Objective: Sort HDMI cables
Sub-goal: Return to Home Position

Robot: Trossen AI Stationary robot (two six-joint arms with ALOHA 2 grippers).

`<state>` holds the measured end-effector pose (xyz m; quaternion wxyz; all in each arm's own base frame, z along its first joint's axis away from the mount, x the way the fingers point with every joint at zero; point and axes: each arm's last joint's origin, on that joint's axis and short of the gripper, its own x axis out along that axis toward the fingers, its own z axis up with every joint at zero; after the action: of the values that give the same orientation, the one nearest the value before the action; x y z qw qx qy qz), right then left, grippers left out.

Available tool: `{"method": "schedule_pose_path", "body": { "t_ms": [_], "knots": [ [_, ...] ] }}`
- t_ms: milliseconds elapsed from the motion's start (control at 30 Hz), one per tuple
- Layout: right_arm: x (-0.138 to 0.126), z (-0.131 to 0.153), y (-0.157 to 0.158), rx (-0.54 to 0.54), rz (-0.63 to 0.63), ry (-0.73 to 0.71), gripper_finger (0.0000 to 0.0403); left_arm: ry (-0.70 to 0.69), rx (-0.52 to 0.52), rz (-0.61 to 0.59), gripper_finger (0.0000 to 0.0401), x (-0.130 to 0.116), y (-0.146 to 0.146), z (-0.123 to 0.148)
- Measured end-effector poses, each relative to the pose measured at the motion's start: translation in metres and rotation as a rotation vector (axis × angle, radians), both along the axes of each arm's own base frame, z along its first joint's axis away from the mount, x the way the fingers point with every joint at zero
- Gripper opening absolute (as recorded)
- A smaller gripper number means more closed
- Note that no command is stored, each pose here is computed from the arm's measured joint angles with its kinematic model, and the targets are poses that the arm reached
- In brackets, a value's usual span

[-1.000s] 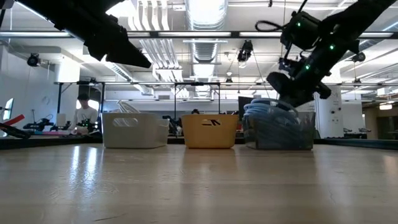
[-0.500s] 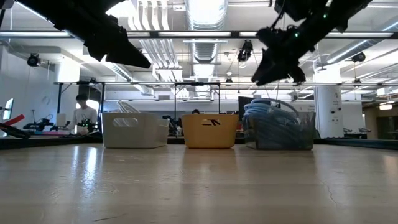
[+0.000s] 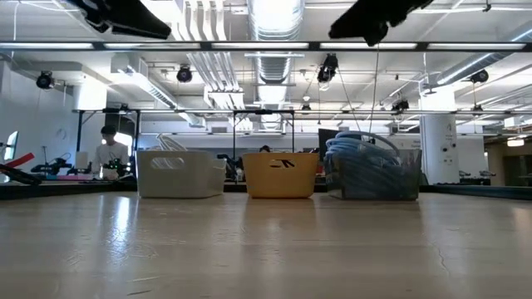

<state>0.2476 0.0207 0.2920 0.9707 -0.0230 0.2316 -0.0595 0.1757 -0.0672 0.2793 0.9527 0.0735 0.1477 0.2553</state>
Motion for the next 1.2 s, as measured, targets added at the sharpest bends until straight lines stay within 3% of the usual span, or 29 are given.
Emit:
{"method": "schedule_pose_path", "body": {
  "t_ms": [100,200,433,633,833,1200],
  "knots": [
    [-0.008,0.004,0.008,0.021,0.148,-0.025,0.0086,-0.027,-0.023,-0.010,0.0148,-0.017,0.006,0.000],
    [-0.018,-0.003,0.009,0.047,0.210,-0.061,0.0080,-0.045,-0.034,-0.019,0.0140,-0.030,0.012,-0.010],
    [-0.047,-0.028,-0.004,0.028,0.182,-0.241,0.0068,-0.154,-0.086,-0.024,0.0135,-0.051,0.024,-0.044],
    [-0.077,-0.048,-0.014,0.065,0.140,-0.414,0.0070,-0.245,-0.071,-0.041,0.0133,-0.067,0.033,-0.055],
    [-0.099,-0.063,-0.018,0.108,0.206,-0.525,0.0066,-0.309,-0.082,-0.044,0.0133,-0.081,0.041,-0.064],
    [-0.125,-0.085,-0.019,0.107,0.215,-0.599,0.0062,-0.371,-0.034,-0.064,0.0133,-0.098,0.050,-0.079]
  ]
}}
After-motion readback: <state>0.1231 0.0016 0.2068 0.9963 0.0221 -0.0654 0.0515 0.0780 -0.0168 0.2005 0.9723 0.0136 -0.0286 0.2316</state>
